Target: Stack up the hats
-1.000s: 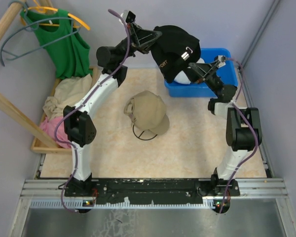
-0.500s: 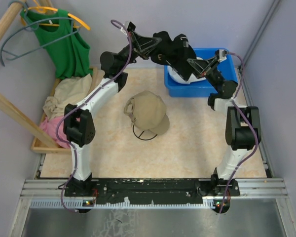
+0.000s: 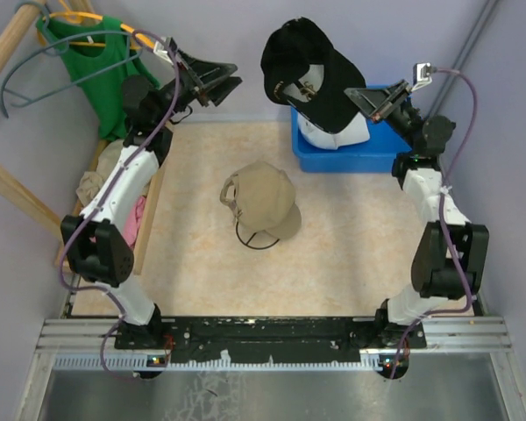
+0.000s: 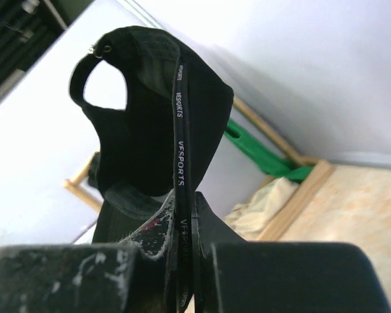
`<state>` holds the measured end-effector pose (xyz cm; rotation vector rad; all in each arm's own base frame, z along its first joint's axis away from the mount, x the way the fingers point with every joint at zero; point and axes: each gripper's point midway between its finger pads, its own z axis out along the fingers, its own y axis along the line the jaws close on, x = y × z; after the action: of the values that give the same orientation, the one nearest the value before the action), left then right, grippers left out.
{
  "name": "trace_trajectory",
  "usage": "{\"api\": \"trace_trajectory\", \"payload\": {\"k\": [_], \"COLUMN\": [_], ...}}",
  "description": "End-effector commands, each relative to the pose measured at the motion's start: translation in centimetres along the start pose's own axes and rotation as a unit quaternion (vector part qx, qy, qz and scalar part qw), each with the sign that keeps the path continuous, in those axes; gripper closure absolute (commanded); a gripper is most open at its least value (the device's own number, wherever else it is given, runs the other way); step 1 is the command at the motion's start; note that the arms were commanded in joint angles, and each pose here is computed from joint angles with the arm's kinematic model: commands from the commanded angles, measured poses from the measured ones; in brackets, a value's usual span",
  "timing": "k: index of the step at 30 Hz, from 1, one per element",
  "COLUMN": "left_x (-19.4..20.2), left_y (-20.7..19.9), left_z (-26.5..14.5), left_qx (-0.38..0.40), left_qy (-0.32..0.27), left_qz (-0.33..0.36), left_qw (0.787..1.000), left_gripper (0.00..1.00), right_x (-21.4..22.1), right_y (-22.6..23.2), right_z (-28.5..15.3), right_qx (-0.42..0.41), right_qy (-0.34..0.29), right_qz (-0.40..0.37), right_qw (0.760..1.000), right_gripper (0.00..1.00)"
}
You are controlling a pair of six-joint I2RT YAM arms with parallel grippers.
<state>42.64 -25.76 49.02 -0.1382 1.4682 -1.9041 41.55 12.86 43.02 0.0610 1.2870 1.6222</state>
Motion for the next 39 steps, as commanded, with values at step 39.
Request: {"api": "trace_trajectory", "payload": {"k": [39], "left_x": [15.4], "left_y": [3.3], "left_z": [2.9], "left_qx": [-0.068], "left_qy": [0.153], "left_qz": [-0.067], "left_qw": [0.984], "left_gripper": [0.29], "right_x": [-2.0], "right_y": [6.2], "right_z": [1.8], "right_qx": [0.187], "right_qy": [0.012], "right_qz": [-0.282], "right_qw": [0.941], "right_gripper": [1.00]}}
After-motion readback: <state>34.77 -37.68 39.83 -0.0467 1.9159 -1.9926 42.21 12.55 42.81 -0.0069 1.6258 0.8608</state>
